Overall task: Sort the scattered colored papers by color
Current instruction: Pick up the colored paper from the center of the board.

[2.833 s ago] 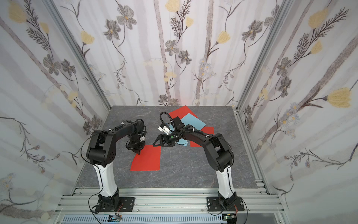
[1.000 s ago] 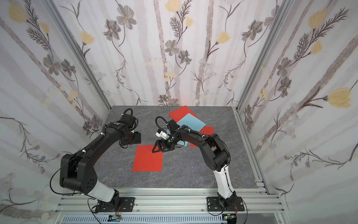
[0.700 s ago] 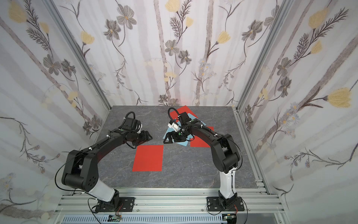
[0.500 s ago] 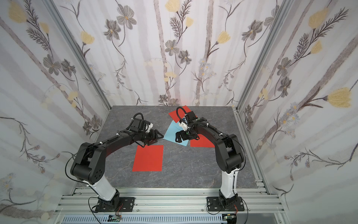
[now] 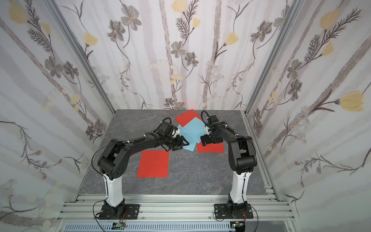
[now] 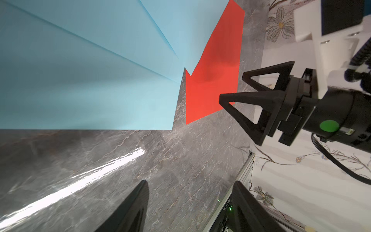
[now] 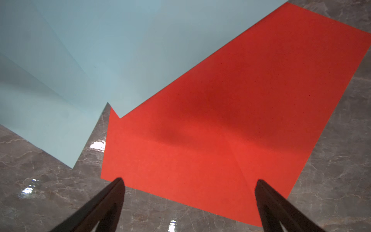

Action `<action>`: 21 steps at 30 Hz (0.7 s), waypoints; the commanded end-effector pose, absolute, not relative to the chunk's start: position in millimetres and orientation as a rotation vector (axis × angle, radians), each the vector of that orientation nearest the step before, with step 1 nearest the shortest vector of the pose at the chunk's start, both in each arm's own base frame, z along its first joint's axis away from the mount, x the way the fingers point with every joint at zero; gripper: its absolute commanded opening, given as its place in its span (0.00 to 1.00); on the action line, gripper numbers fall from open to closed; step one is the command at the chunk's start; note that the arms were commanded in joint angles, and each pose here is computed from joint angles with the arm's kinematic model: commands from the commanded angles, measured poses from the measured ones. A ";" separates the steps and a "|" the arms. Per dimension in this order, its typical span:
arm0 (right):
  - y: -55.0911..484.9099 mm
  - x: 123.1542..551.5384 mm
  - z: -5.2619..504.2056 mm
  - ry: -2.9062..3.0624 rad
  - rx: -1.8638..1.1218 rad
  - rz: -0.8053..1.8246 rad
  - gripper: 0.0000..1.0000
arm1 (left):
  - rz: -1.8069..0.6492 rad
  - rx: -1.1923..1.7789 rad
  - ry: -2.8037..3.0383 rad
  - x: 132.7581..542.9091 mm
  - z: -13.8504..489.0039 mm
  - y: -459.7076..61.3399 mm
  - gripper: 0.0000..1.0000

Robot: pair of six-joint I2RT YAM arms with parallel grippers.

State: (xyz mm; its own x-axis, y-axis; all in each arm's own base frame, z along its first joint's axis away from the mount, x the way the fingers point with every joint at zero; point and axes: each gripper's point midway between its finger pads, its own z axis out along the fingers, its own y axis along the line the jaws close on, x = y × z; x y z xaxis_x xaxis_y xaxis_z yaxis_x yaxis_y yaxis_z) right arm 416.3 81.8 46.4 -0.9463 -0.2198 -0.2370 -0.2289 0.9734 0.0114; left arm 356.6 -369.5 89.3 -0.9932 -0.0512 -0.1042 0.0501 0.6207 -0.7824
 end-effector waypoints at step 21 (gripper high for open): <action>58.7 415.6 2.5 2.995 0.031 0.425 1.00 | -1.301 0.050 2.794 365.7 61.2 -439.8 0.65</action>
State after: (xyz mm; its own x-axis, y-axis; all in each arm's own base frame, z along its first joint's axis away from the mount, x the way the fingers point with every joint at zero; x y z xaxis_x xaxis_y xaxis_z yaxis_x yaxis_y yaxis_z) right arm 424.5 51.7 17.9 -0.9862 0.0212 -0.1643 -0.0175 0.9730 0.2303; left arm 367.7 -436.7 68.6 -0.9963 0.0084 -0.0855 0.0715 0.6313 -0.7723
